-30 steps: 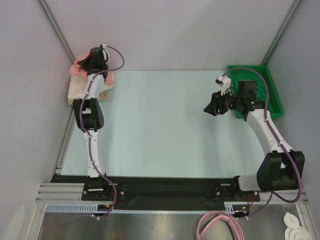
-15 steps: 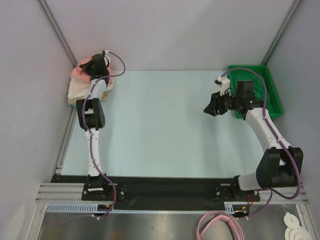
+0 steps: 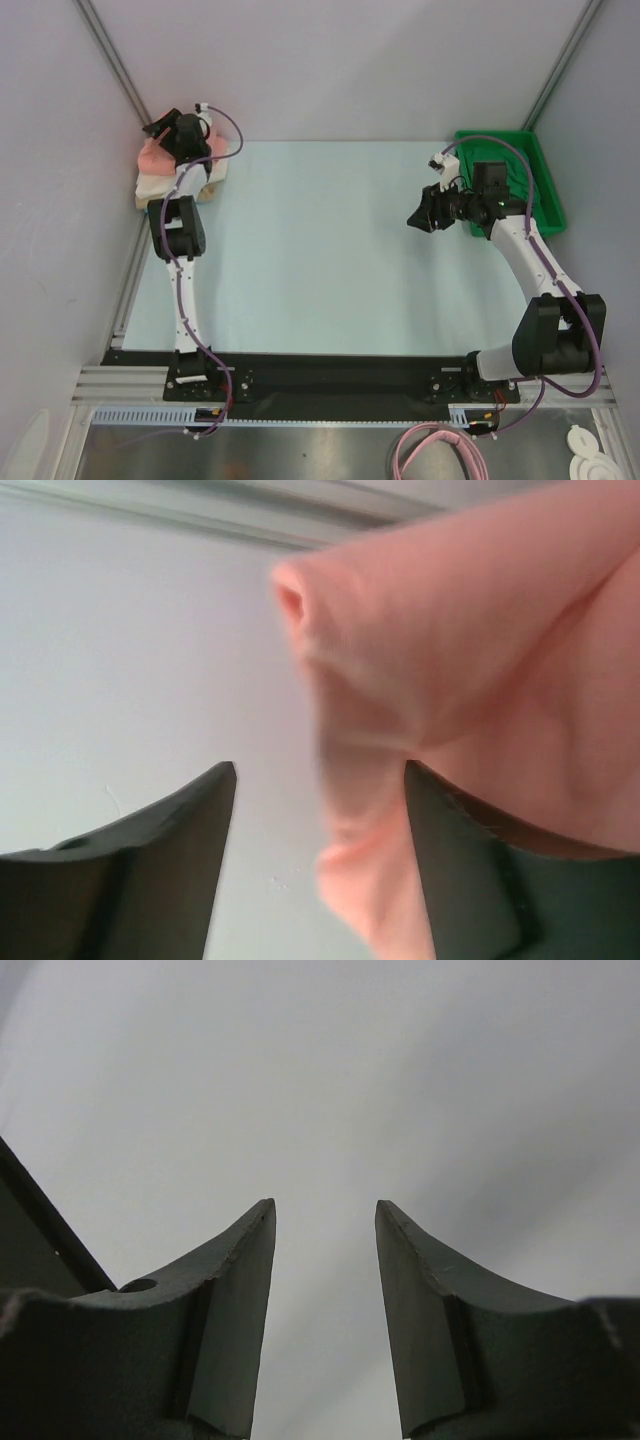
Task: Fold and stack the t-shirts
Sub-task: Neatly place the folded tshirt to the corner, then reset both grippers
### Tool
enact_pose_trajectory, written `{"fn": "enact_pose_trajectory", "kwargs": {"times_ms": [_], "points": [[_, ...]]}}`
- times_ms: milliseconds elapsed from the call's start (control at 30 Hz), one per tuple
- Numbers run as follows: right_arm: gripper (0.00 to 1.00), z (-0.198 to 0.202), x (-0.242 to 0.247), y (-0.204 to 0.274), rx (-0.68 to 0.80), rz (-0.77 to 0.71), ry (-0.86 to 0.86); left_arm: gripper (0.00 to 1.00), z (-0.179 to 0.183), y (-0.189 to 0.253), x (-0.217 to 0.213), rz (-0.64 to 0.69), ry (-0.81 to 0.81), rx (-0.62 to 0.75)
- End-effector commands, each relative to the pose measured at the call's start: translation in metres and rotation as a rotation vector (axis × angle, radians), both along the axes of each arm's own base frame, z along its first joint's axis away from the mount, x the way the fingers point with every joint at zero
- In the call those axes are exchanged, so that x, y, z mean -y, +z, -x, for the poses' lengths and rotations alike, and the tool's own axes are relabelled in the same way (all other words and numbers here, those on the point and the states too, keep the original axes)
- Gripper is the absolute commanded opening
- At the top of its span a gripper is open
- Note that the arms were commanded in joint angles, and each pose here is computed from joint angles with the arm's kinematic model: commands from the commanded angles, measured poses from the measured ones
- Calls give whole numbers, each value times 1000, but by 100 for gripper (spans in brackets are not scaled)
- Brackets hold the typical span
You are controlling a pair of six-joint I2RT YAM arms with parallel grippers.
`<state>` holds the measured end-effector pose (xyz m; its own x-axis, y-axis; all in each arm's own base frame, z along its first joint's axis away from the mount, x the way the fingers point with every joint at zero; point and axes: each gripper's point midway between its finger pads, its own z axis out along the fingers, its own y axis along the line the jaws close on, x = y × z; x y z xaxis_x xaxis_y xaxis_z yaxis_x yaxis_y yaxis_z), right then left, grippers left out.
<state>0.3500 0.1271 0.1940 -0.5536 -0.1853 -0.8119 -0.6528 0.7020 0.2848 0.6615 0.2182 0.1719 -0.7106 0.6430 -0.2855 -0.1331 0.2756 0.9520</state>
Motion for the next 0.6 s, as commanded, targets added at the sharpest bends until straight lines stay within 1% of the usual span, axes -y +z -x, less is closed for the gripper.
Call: {"fn": "enact_pose_trajectory", "kwargs": {"times_ms": [0, 33, 67, 100, 133, 167, 200, 233, 267, 300, 333, 367, 400, 433, 467, 500, 533, 567], "points": [[50, -2, 2, 3, 20, 2, 4, 79, 15, 72, 1, -60, 40, 202], [50, -2, 2, 4, 24, 1, 3, 90, 19, 79, 6, -86, 40, 221], [50, -1, 1, 5, 26, -1, 6, 96, 23, 66, 19, -88, 27, 212], [50, -2, 3, 5, 28, -3, 2, 100, 34, 101, 28, -90, 18, 317], [50, -2, 3, 7, 35, -4, -1, 100, 40, 109, 35, -77, 7, 335], [51, -2, 2, 8, 40, -5, 0, 100, 43, 97, 55, -27, -23, 338], [52, -2, 3, 8, 44, -6, -4, 100, 59, 131, 65, 2, -33, 401], [53, -1, 4, 7, 40, -6, -8, 100, 61, 134, 83, 61, -67, 430], [55, -1, 5, 10, 53, -8, -12, 100, 65, 135, 108, 94, -109, 428], [57, -3, 6, 13, 74, -9, -22, 100, 75, 125, 121, 121, -130, 394], [67, -1, 8, 9, 72, -12, -31, 100, 90, 152, 135, 179, -163, 467], [71, -3, 8, 18, 125, -16, -32, 100, 99, 158, 159, 223, -212, 473], [75, -3, 10, 21, 149, -14, -43, 100, 109, 135, 172, 264, -237, 384], [82, -3, 12, 21, 165, -14, -57, 100, 124, 158, 186, 382, -287, 465], [87, -6, 15, 21, 205, -14, -77, 100, 131, 150, 206, 452, -337, 432], [94, -7, 21, 27, 246, -1, -118, 100, 142, 135, 215, 518, -351, 358], [100, -10, 25, 29, 272, -1, -148, 100, 155, 153, 233, 670, -420, 415], [100, -16, 28, 38, 336, -4, -176, 100, 163, 151, 244, 753, -458, 397]]}}
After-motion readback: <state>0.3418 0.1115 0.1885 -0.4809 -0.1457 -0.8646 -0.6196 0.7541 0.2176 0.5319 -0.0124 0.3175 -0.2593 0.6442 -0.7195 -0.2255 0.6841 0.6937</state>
